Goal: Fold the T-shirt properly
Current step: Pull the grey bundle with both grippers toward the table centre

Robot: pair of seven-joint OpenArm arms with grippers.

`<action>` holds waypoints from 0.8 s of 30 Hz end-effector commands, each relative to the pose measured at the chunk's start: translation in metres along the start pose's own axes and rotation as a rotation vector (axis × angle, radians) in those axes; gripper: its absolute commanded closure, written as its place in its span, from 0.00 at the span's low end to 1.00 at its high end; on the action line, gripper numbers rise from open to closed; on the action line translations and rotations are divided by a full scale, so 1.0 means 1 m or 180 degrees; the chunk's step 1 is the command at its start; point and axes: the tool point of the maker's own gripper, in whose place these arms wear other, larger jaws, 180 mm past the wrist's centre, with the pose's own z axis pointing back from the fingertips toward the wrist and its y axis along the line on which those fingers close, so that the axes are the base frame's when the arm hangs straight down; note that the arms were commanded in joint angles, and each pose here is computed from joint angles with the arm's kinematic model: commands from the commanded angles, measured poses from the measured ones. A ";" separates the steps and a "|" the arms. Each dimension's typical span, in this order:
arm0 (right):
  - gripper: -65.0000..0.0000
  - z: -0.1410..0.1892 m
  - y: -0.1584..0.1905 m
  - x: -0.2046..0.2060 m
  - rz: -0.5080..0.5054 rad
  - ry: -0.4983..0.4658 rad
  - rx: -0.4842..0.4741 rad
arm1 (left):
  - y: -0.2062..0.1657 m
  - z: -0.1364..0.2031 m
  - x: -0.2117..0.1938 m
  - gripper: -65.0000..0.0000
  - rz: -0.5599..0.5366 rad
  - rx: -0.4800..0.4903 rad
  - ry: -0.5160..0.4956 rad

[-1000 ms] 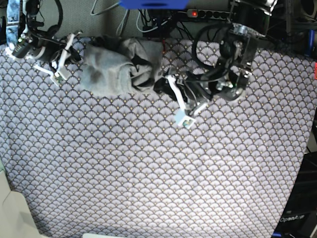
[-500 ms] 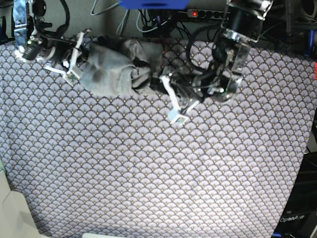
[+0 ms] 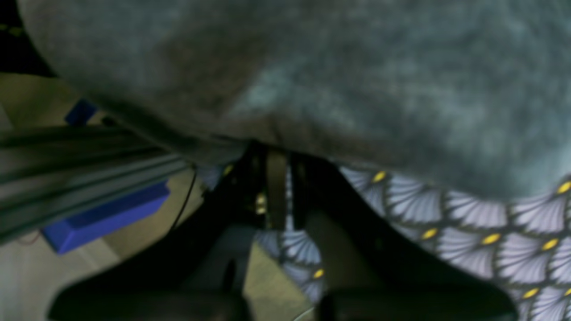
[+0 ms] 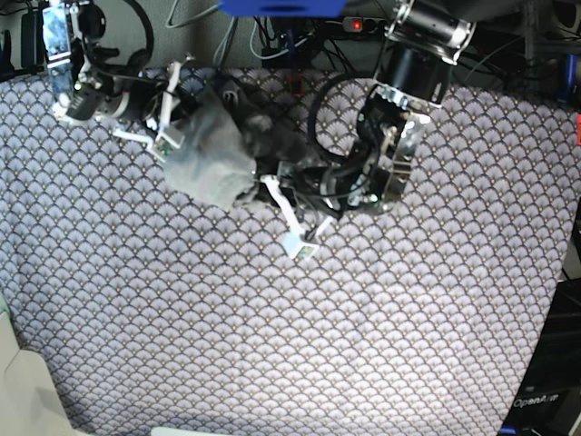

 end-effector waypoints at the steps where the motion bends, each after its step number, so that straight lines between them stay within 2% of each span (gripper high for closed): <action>1: 1.00 0.002 0.000 0.014 0.0014 -0.0178 0.0012 | -0.007 0.003 0.023 1.00 -0.0061 -0.0069 -0.0173; 7: 1.00 -0.003 0.013 0.013 0.0022 -0.0164 0.0118 | -0.001 0.018 0.065 1.00 -0.0119 -0.0026 -0.0486; 11: 1.00 -0.008 0.031 0.002 0.0048 -0.0072 0.0260 | 0.012 0.034 0.079 1.00 -0.0014 0.0031 -0.0538; 15: 1.00 -0.007 0.035 -0.011 0.0027 0.0010 0.0250 | 0.038 0.078 0.102 1.00 -0.0009 0.0230 -0.0792; 17: 1.00 -0.006 0.032 -0.019 0.0059 0.0103 0.0187 | 0.047 0.095 0.105 1.00 -0.0056 0.0326 -0.0812; 24: 1.00 -0.007 0.037 -0.018 0.0040 -0.0002 0.0204 | 0.071 0.109 0.098 1.00 -0.0093 0.0534 -0.0744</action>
